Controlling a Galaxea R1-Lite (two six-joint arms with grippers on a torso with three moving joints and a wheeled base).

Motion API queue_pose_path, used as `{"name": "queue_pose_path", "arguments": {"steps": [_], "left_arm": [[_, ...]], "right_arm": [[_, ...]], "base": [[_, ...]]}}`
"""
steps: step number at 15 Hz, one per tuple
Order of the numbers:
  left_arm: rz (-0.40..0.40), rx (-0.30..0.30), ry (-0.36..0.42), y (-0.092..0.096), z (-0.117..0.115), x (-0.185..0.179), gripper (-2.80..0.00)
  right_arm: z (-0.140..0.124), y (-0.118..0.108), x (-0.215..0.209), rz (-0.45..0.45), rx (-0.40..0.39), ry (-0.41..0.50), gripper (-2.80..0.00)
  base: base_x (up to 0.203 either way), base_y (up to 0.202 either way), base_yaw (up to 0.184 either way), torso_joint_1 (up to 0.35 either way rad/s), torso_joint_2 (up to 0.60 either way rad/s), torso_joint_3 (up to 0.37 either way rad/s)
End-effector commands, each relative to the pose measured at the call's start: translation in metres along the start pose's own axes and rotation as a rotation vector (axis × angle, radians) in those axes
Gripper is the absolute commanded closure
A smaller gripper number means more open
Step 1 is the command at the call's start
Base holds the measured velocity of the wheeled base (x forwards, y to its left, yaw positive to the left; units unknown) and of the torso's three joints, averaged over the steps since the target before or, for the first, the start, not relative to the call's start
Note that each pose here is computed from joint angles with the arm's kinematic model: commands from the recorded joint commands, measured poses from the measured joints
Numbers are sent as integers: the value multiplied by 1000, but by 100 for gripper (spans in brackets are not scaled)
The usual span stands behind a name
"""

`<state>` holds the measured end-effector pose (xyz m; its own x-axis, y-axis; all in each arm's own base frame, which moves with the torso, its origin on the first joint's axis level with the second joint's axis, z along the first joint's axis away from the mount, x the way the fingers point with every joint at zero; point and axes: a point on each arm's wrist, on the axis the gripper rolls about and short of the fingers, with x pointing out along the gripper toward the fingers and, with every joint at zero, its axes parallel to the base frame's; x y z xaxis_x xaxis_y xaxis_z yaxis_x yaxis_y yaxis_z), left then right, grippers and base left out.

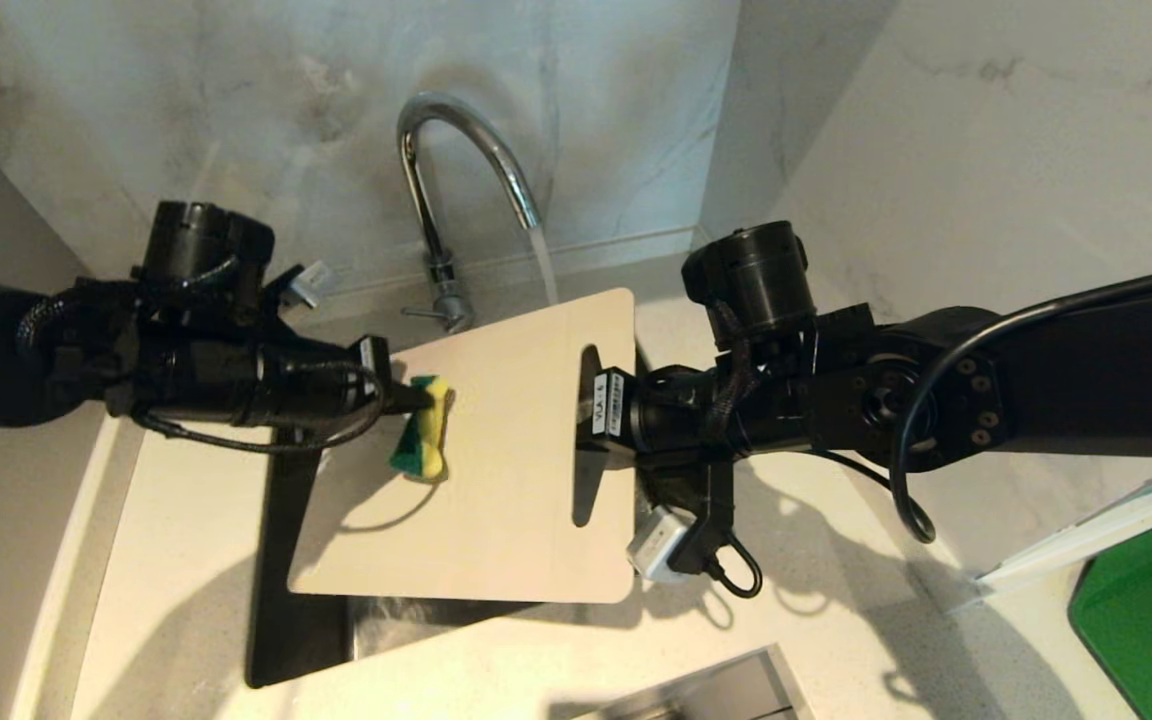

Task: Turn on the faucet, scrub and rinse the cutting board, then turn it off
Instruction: Scrub the cutting board underwater

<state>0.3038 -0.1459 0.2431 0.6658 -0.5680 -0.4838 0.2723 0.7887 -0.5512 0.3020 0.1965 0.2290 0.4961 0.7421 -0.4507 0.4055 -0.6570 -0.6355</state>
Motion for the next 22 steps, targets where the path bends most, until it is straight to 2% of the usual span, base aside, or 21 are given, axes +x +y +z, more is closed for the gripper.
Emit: {"name": "queue_pose_path", "arguments": {"steps": [1,2,4,7,9,13,18,22], "left_arm": [[-82,15,-26,-40,20,-3,0],[-102,14,-14,-54,23,-1,0],[-102,17,31,-70,18,12,0],[-64,2,62,-61,12,23,0],[-19,-15,85,-44,8,27,0],[84,-62,93,2,12,28,0],[166,-70,46,59,11,32,0],[219,-116,31,109,18,23,0]], "right_arm": [[3,2,0,2,3,-8,0],[3,2,0,3,3,-9,0],[4,2,0,4,4,-11,0],[4,3,1,6,7,-13,0],[4,4,2,7,8,-15,0],[4,4,2,8,8,-14,0],[3,3,1,6,13,-11,0],[4,3,0,6,17,-11,0]], "base": [[0,0,0,0,0,0],[0,0,0,0,0,0],[0,0,0,0,0,0],[0,0,0,0,0,0],[0,0,0,0,0,0],[0,0,0,0,0,0],[0,0,0,0,0,0],[0,0,0,0,0,0]]}}
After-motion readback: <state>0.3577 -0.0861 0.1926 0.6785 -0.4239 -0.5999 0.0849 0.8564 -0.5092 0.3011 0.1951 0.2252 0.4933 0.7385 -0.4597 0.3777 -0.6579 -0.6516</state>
